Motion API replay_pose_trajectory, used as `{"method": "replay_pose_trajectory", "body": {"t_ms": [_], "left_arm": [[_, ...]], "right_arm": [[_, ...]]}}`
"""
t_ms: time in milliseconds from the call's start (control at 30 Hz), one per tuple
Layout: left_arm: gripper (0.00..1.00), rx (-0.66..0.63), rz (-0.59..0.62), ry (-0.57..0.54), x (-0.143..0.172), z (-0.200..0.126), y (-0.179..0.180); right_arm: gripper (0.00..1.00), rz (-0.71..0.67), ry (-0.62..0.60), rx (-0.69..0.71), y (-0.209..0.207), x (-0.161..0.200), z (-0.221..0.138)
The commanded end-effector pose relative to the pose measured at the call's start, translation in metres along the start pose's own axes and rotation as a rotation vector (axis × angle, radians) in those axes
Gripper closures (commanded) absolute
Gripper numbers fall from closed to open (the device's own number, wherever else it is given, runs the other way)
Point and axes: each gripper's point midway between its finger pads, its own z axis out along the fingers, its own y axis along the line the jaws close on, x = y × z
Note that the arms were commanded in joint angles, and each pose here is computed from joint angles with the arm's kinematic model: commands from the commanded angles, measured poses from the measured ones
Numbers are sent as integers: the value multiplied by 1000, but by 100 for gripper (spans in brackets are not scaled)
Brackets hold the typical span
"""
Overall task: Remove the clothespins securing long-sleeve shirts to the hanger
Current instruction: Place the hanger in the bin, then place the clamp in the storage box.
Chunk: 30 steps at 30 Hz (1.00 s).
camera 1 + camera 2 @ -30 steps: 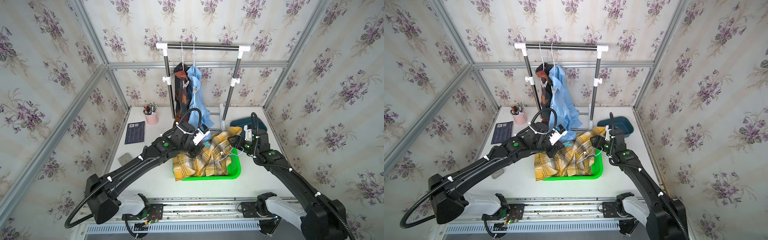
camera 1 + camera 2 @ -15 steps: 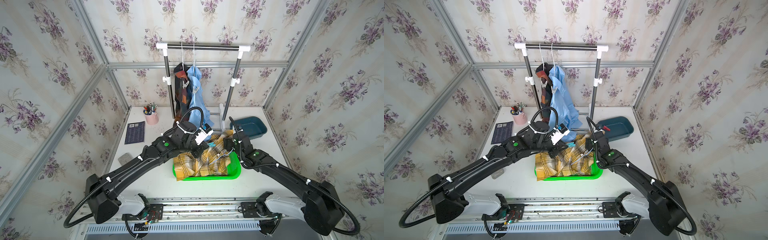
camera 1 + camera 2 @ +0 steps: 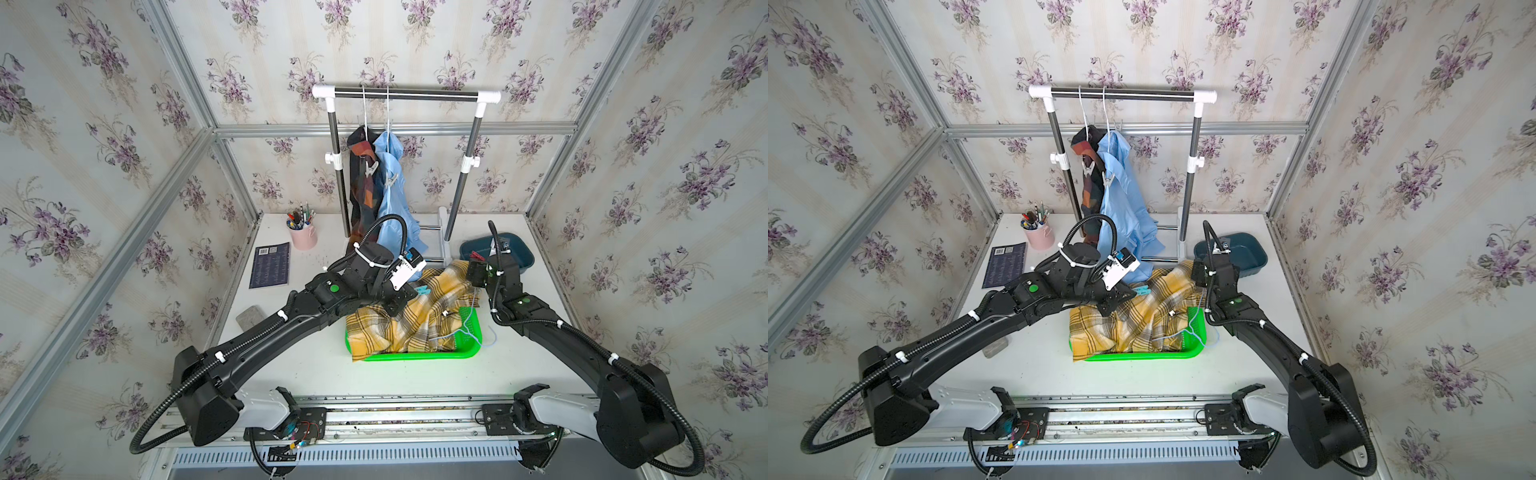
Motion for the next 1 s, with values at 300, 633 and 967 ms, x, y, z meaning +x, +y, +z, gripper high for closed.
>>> {"method": "replay_pose_trajectory", "body": {"t_ms": [300, 633, 967], "left_arm": [[79, 37, 17, -86, -18, 1, -5], [80, -119, 109, -229, -19, -7, 16], [78, -149, 158, -249, -16, -3, 8]], "right_arm": [[13, 361, 261, -806, 87, -32, -75], [12, 580, 542, -1363, 146, -18, -174], [28, 606, 631, -1412, 176, 7, -183]]}}
